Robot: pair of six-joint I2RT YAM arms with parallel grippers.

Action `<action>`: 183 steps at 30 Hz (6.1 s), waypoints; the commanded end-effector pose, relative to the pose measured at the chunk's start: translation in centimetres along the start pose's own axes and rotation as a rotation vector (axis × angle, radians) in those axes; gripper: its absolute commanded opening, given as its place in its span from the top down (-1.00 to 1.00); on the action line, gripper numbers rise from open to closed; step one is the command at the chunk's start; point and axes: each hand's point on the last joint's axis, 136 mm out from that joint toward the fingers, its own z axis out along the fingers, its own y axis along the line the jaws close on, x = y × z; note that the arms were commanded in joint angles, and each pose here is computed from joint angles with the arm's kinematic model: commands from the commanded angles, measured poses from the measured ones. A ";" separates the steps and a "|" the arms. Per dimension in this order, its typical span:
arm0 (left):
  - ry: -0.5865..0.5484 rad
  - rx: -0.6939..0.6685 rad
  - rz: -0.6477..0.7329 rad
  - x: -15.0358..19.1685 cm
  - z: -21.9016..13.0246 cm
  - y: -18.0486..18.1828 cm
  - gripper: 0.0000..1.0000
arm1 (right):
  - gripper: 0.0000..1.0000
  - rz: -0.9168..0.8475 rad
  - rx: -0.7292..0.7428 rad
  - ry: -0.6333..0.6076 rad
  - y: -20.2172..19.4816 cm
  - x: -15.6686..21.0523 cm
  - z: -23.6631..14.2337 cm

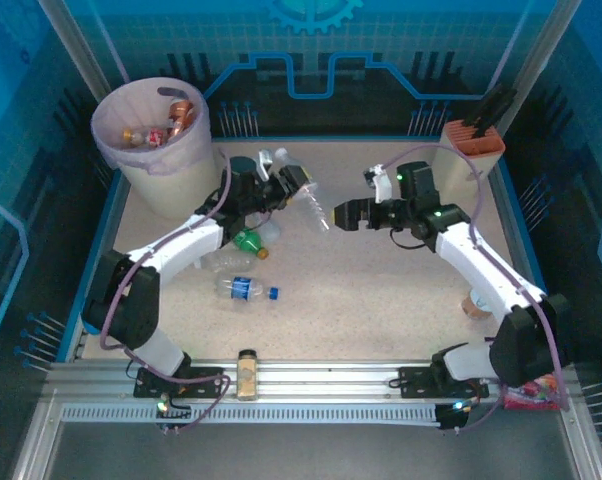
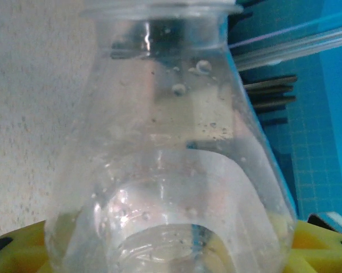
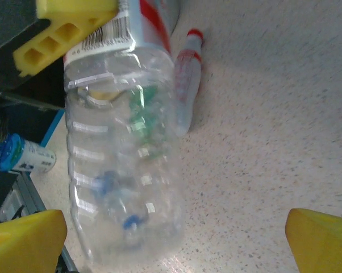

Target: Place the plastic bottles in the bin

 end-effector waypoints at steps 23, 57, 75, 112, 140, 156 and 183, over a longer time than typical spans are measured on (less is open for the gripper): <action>-0.760 -0.441 0.433 -30.9 -26.3 -7.6 0.00 | -0.99 0.063 -0.012 0.139 -2.0 5.8 0.8; -0.288 -0.880 0.333 -32.6 -19.5 13.2 -0.85 | -0.99 -0.005 0.069 0.241 -2.7 9.2 2.8; -0.348 -0.776 0.455 -31.4 -22.5 4.7 -0.99 | -0.99 -0.051 0.104 0.246 -1.9 9.1 3.4; -0.164 -0.507 0.151 -7.6 -20.3 5.4 -0.98 | -0.77 -0.780 -0.156 0.448 11.8 19.8 21.8; -0.074 -0.071 -0.005 -3.6 -14.0 -2.3 -0.99 | 0.09 -0.245 -0.117 0.175 6.0 6.5 11.4; 0.050 -0.021 -0.060 1.2 -3.8 -2.1 -0.98 | 0.10 -0.079 -0.229 -0.192 7.3 -1.9 8.3; -0.196 -0.119 0.216 -12.2 -11.1 -7.5 -0.21 | -0.99 -0.103 -0.187 -0.157 5.2 -2.6 3.2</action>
